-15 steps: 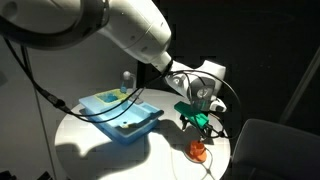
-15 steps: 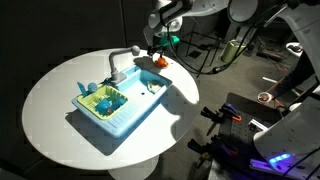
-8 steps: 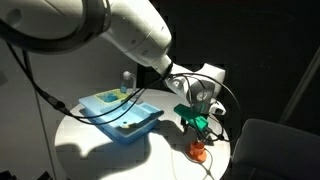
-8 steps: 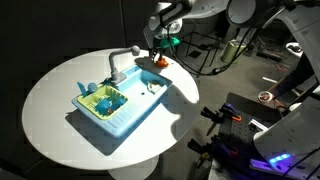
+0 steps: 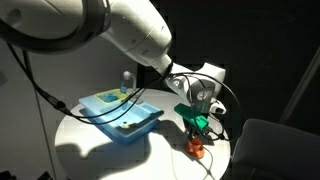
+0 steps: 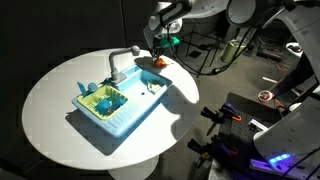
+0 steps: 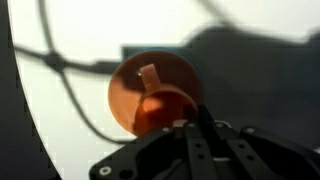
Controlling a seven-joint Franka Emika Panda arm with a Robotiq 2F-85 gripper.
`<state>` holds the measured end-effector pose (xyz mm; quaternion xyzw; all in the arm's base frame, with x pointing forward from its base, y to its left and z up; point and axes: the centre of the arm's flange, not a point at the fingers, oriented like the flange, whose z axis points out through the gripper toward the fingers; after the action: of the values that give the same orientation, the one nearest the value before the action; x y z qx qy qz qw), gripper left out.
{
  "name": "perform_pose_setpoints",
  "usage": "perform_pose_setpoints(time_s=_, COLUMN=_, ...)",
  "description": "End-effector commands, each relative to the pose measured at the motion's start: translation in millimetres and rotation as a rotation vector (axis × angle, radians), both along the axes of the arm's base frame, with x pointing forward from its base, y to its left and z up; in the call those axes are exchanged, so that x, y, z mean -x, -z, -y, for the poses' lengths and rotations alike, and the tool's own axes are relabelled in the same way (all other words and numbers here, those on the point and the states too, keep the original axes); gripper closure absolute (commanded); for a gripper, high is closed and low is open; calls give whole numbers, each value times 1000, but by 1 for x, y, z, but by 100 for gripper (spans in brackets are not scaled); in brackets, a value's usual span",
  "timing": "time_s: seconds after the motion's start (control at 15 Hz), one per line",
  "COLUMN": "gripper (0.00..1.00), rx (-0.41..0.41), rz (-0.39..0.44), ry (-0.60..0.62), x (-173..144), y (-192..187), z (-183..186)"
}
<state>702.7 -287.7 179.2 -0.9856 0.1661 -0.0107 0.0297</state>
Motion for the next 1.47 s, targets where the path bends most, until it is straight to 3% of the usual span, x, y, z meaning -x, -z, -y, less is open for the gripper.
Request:
perform_pose_setpoints(time_s=0.0, gripper=100, rx=11, rz=3, ry=-17, x=-8, y=-11, z=7)
perform_pose_setpoints(time_s=0.73, gripper=99, rx=58, rz=31, ry=-25, x=3, y=-62, z=-14)
perform_pose_setpoints(time_s=1.4, gripper=99, rx=139, rz=-59, ry=-31, x=59, y=-76, z=-29)
